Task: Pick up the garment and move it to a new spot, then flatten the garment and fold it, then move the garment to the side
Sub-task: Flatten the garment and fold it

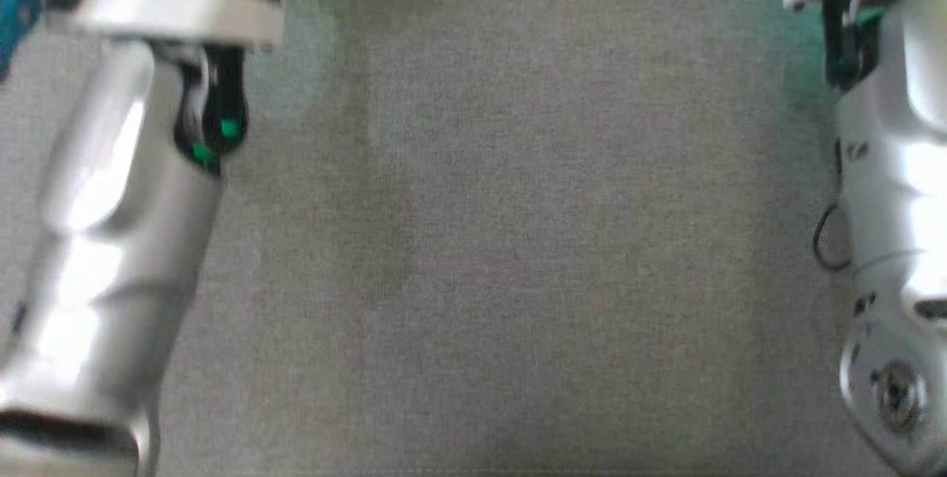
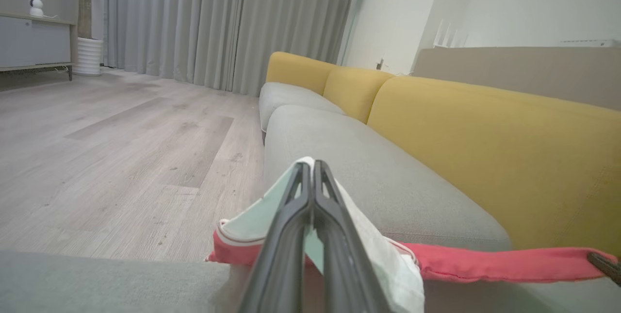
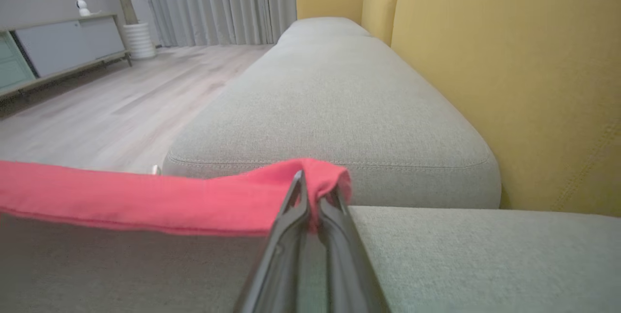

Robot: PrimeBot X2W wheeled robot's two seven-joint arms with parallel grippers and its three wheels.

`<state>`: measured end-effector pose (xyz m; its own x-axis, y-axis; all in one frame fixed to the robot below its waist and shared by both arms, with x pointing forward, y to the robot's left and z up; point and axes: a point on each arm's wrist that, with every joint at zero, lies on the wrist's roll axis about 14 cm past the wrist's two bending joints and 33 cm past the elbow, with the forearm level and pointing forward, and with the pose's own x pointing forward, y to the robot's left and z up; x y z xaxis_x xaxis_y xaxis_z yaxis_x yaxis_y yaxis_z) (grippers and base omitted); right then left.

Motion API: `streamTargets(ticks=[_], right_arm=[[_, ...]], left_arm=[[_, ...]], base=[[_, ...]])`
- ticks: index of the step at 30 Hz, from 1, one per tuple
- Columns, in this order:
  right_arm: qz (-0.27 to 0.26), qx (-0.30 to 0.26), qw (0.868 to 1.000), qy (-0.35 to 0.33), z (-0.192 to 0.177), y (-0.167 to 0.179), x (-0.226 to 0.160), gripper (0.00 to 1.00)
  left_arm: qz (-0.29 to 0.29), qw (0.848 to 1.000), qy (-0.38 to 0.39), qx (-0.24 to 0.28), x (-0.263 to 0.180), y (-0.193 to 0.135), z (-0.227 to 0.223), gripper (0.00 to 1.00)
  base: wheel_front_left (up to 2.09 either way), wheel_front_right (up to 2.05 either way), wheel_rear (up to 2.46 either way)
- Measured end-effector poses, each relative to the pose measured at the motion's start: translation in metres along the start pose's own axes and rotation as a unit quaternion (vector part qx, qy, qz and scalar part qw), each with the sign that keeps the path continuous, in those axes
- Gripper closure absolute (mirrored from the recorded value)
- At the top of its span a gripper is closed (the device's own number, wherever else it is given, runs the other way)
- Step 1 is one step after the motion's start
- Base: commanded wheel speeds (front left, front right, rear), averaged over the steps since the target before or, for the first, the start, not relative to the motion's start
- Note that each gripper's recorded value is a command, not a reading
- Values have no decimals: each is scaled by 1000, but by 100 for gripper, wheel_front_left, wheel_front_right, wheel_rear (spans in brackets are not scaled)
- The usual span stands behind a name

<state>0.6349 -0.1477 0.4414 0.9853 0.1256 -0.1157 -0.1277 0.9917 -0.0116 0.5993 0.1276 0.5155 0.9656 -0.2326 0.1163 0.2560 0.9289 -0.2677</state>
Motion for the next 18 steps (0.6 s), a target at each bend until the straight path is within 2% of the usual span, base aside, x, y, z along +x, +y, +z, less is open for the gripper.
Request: streamTargets(ticks=[5, 9, 10, 18], right_arm=[[-11, 25, 1000, -8, -2, -3, -36, 100], [-19, 40, 999, -21, 2, -5, -72, 100], [-19, 40, 999, -21, 2, -5, -72, 100], [-26, 76, 996, -25, -6, 0, -163, 100]], left_arm=[[12, 999, 14, -36, -54, -7, -12, 100], [19, 998, 31, -41, -101, -16, -16, 100], [19, 998, 31, -41, -101, -16, -16, 100], [38, 997, 36, -55, -185, -33, 6, 100]], base=[[0, 0, 0], [0, 0, 0], [0, 0, 0], [0, 0, 0]])
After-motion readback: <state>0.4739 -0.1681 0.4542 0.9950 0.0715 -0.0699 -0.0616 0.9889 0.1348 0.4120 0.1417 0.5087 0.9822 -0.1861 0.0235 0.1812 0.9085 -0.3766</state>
